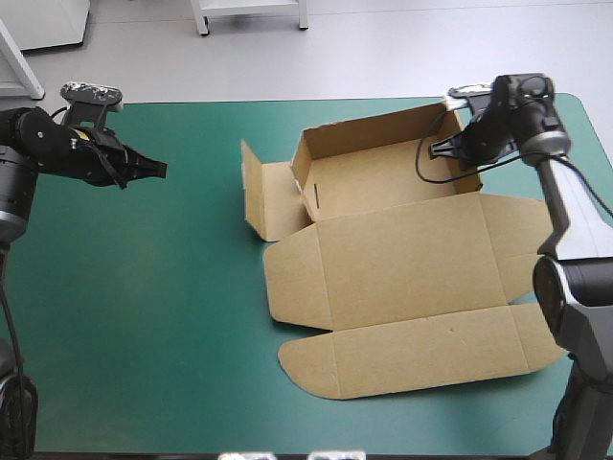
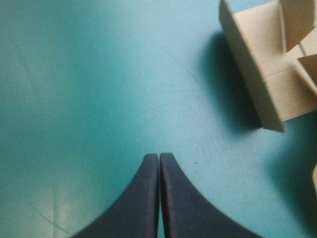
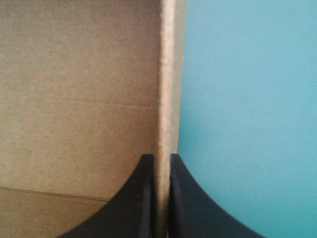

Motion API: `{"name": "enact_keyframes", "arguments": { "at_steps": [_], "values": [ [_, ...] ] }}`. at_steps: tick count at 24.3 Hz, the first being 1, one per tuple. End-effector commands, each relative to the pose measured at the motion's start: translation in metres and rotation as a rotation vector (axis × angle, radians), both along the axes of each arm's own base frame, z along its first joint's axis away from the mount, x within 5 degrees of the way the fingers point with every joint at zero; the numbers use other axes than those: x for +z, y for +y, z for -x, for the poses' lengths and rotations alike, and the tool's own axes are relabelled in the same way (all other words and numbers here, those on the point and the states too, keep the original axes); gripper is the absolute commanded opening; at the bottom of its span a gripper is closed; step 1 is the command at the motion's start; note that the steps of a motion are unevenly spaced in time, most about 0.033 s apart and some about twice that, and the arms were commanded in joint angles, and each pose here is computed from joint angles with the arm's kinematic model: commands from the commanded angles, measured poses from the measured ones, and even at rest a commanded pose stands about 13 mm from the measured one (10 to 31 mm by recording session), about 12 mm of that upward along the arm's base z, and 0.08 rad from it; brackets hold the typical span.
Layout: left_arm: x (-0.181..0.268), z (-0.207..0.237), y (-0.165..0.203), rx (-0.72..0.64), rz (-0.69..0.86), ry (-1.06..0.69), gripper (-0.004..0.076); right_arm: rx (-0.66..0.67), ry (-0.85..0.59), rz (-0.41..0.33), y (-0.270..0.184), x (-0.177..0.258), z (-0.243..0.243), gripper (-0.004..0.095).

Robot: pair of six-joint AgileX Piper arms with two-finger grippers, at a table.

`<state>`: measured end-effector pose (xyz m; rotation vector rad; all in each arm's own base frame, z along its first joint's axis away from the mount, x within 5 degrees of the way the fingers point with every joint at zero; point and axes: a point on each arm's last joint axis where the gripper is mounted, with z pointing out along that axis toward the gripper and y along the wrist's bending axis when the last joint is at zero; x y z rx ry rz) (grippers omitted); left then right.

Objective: Fold the box

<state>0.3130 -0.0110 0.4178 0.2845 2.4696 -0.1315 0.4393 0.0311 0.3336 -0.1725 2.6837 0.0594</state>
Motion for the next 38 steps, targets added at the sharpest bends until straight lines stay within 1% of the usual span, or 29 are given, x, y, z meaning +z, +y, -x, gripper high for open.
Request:
{"name": "enact_keyframes", "arguments": {
  "at_steps": [1, 4, 7, 10, 13, 15, 19, 21, 22, 24, 26, 27, 28, 29, 32, 38],
  "values": [
    [0.01, -0.01, 0.004, 0.002, 0.074, -0.09, -0.0007, -0.052, -0.183, -0.074, -0.033, 0.07, 0.033, -0.0017],
    [-0.002, -0.025, 0.009, -0.044, 0.223, -0.07, -0.0007, -0.081, -0.242, -0.121, -0.05, 0.092, 0.049, -0.0017],
    [-0.014, -0.042, 0.017, -0.073, 0.343, -0.075, -0.0007, -0.07, -0.303, -0.163, -0.055, 0.114, 0.066, -0.0017],
    [-0.028, -0.056, 0.026, -0.075, 0.392, -0.066, -0.0007, -0.059, -0.366, -0.164, -0.056, 0.134, 0.084, -0.0017],
    [-0.045, -0.068, 0.028, -0.093, 0.418, -0.034, -0.0007, -0.046, -0.412, -0.165, -0.053, 0.149, 0.099, -0.0017],
    [-0.059, -0.079, 0.025, -0.136, 0.479, -0.004, -0.0007, -0.012, -0.454, -0.199, -0.047, 0.163, 0.112, -0.0017],
    [-0.072, -0.089, 0.02, -0.183, 0.576, 0.01, -0.0007, 0.007, -0.499, -0.212, -0.043, 0.177, 0.13, -0.0017],
    [-0.073, -0.092, 0.017, -0.223, 0.616, -0.01, -0.0007, 0.015, -0.521, -0.211, -0.041, 0.184, 0.138, -0.0017],
    [-0.075, -0.095, 0.015, -0.253, 0.66, -0.024, -0.0007, 0.02, -0.542, -0.212, -0.04, 0.19, 0.146, -0.0017],
    [-0.079, -0.099, 0.013, -0.284, 0.69, -0.038, -0.0007, 0.024, -0.564, -0.214, -0.038, 0.196, 0.154, -0.0017],
    [-0.08, -0.102, 0.01, -0.325, 0.758, -0.058, -0.0007, 0.035, -0.592, -0.22, -0.036, 0.204, 0.162, -0.0017],
    [-0.082, -0.103, 0.007, -0.348, 0.785, -0.056, -0.0007, 0.047, -0.61, -0.237, -0.034, 0.21, 0.165, -0.0017],
    [-0.083, -0.104, 0.004, -0.371, 0.828, -0.059, -0.0007, 0.068, -0.628, -0.268, -0.03, 0.215, 0.168, -0.0017],
    [-0.082, -0.103, 0.001, -0.389, 0.843, -0.057, -0.0007, 0.081, -0.637, -0.28, -0.029, 0.217, 0.169, -0.0017],
    [-0.076, -0.103, -0.007, -0.43, 0.902, -0.089, -0.0007, 0.119, -0.635, -0.331, -0.024, 0.218, 0.169, -0.0017],
    [-0.06, -0.103, -0.036, -0.5, 1.037, -0.154, -0.0007, 0.128, -0.608, -0.349, -0.024, 0.211, 0.159, -0.0017]
  ]
}}
